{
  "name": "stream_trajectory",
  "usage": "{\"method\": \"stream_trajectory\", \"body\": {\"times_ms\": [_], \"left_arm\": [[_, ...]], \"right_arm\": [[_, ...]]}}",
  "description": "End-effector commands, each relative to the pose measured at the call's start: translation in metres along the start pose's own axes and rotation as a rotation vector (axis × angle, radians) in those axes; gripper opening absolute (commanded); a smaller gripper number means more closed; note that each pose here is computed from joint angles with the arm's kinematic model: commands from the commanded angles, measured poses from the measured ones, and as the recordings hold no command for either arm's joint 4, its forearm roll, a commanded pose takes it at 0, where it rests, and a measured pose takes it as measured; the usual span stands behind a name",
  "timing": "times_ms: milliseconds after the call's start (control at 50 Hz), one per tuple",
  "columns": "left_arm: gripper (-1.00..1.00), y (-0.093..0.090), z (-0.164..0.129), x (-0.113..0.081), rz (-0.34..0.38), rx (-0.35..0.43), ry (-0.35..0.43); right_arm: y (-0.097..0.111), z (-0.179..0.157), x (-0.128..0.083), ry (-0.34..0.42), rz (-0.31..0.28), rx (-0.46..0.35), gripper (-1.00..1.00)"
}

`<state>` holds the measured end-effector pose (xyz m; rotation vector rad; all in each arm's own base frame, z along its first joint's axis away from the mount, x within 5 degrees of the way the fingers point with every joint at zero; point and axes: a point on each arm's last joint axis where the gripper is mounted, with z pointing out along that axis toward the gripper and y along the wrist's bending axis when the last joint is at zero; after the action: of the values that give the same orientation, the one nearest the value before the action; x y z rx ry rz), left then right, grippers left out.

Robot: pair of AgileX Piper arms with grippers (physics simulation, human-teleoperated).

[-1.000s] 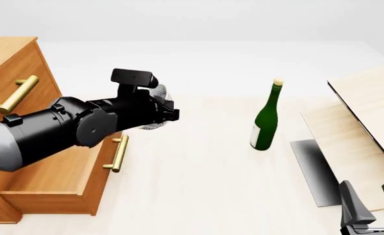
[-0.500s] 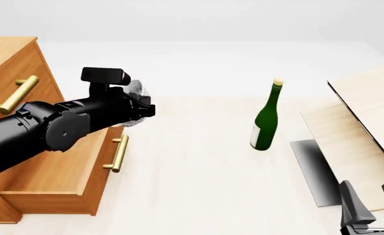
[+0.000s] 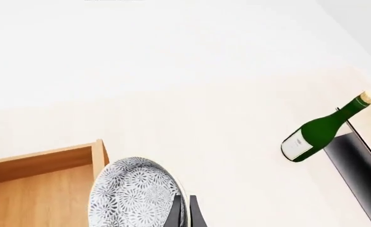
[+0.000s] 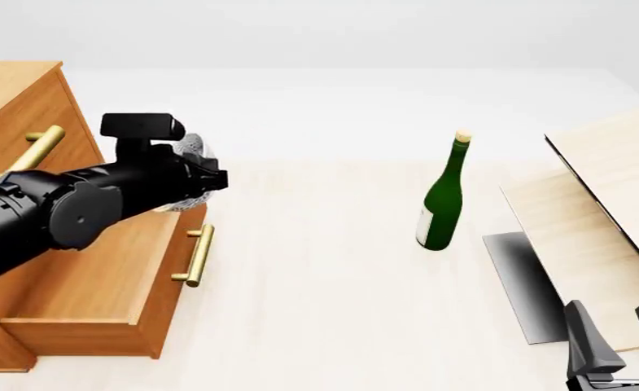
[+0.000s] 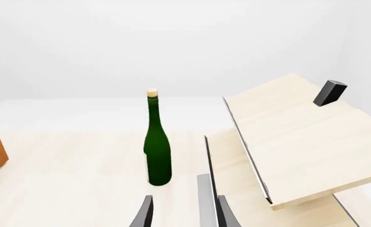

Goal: Put the bowl in the bottom drawer of the cabinet.

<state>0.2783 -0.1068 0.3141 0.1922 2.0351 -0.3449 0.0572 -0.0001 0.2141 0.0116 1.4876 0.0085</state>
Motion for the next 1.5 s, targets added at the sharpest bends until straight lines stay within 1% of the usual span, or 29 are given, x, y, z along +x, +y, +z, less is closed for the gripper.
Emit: {"method": "stream_trajectory", "body": {"times_ms": [20, 240, 260, 280, 380, 400, 420, 440, 460, 480, 520, 540, 560, 600, 620, 680, 720, 740, 760, 780, 800, 820, 860, 900, 940, 1000, 1100, 1240, 1500], "left_arm": [[-1.00, 0.017, -0.005, -0.003, 0.000, -0.051, -0.027], [-1.00, 0.036, -0.011, -0.001, -0.028, -0.106, -0.055], [-1.00, 0.035, -0.013, -0.001, -0.031, -0.105, -0.057], [-1.00, 0.040, -0.015, 0.001, -0.040, -0.117, -0.063], [-1.00, 0.042, -0.018, 0.006, -0.055, -0.122, -0.067], [-1.00, 0.042, -0.019, 0.006, -0.057, -0.124, -0.068], [-1.00, 0.041, -0.027, -0.002, -0.060, -0.126, -0.069], [-1.00, 0.041, -0.029, -0.003, -0.062, -0.128, -0.072], [-1.00, 0.044, -0.025, 0.006, -0.068, -0.132, -0.079], [-1.00, 0.046, -0.025, 0.009, -0.070, -0.136, -0.081], [-1.00, 0.047, -0.026, 0.010, -0.074, -0.141, -0.081], [-1.00, 0.047, -0.032, 0.003, -0.077, -0.143, -0.082], [-1.00, 0.047, -0.035, 0.002, -0.080, -0.146, -0.082], [-1.00, 0.049, -0.033, 0.009, -0.088, -0.151, -0.085], [-1.00, 0.051, -0.030, 0.017, -0.090, -0.150, -0.084], [-1.00, 0.051, -0.030, 0.020, -0.093, -0.151, -0.081], [-1.00, 0.050, -0.036, 0.010, -0.094, -0.153, -0.080], [-1.00, 0.050, -0.035, 0.013, -0.096, -0.154, -0.080], [-1.00, 0.052, -0.032, 0.020, -0.097, -0.156, -0.079], [-1.00, 0.051, -0.036, 0.013, -0.098, -0.158, -0.078], [-1.00, 0.051, -0.038, 0.012, -0.100, -0.159, -0.076], [-1.00, 0.051, -0.038, 0.013, -0.099, -0.161, -0.074], [-1.00, 0.054, -0.033, 0.026, -0.104, -0.163, -0.073], [-1.00, 0.055, -0.032, 0.029, -0.107, -0.165, -0.069], [-1.00, 0.053, -0.039, 0.019, -0.109, -0.168, -0.066], [-1.00, 0.055, -0.042, 0.019, -0.111, -0.174, -0.063], [-1.00, 0.059, -0.042, 0.021, -0.107, -0.191, -0.049], [-1.00, 0.064, -0.037, 0.030, -0.109, -0.209, -0.017], [-1.00, 0.067, -0.032, 0.036, -0.095, -0.220, 0.041]], "right_arm": [[0.000, 0.000, 0.000, 0.000, 0.000, 0.000, 1.00], [0.000, 0.000, 0.000, 0.000, 0.000, 0.000, 1.00], [0.000, 0.000, 0.000, 0.000, 0.000, 0.000, 1.00], [0.000, 0.000, 0.000, 0.000, 0.000, 0.000, 1.00], [0.000, 0.000, 0.000, 0.000, 0.000, 0.000, 1.00], [0.000, 0.000, 0.000, 0.000, 0.000, 0.000, 1.00], [0.000, 0.000, 0.000, 0.000, 0.000, 0.000, 1.00], [0.000, 0.000, 0.000, 0.000, 0.000, 0.000, 1.00], [0.000, 0.000, 0.000, 0.000, 0.000, 0.000, 1.00], [0.000, 0.000, 0.000, 0.000, 0.000, 0.000, 1.00], [0.000, 0.000, 0.000, 0.000, 0.000, 0.000, 1.00], [0.000, 0.000, 0.000, 0.000, 0.000, 0.000, 1.00], [0.000, 0.000, 0.000, 0.000, 0.000, 0.000, 1.00], [0.000, 0.000, 0.000, 0.000, 0.000, 0.000, 1.00], [0.000, 0.000, 0.000, 0.000, 0.000, 0.000, 1.00], [0.000, 0.000, 0.000, 0.000, 0.000, 0.000, 1.00], [0.000, 0.000, 0.000, 0.000, 0.000, 0.000, 1.00], [0.000, 0.000, 0.000, 0.000, 0.000, 0.000, 1.00], [0.000, 0.000, 0.000, 0.000, 0.000, 0.000, 1.00], [0.000, 0.000, 0.000, 0.000, 0.000, 0.000, 1.00], [0.000, 0.000, 0.000, 0.000, 0.000, 0.000, 1.00], [0.000, 0.000, 0.000, 0.000, 0.000, 0.000, 1.00], [0.000, 0.000, 0.000, 0.000, 0.000, 0.000, 1.00], [0.000, 0.000, 0.000, 0.000, 0.000, 0.000, 1.00], [0.000, 0.000, 0.000, 0.000, 0.000, 0.000, 1.00], [0.000, 0.000, 0.000, 0.000, 0.000, 0.000, 1.00], [0.000, 0.000, 0.000, 0.000, 0.000, 0.000, 1.00], [0.000, 0.000, 0.000, 0.000, 0.000, 0.000, 1.00], [0.000, 0.000, 0.000, 0.000, 0.000, 0.000, 1.00]]}}
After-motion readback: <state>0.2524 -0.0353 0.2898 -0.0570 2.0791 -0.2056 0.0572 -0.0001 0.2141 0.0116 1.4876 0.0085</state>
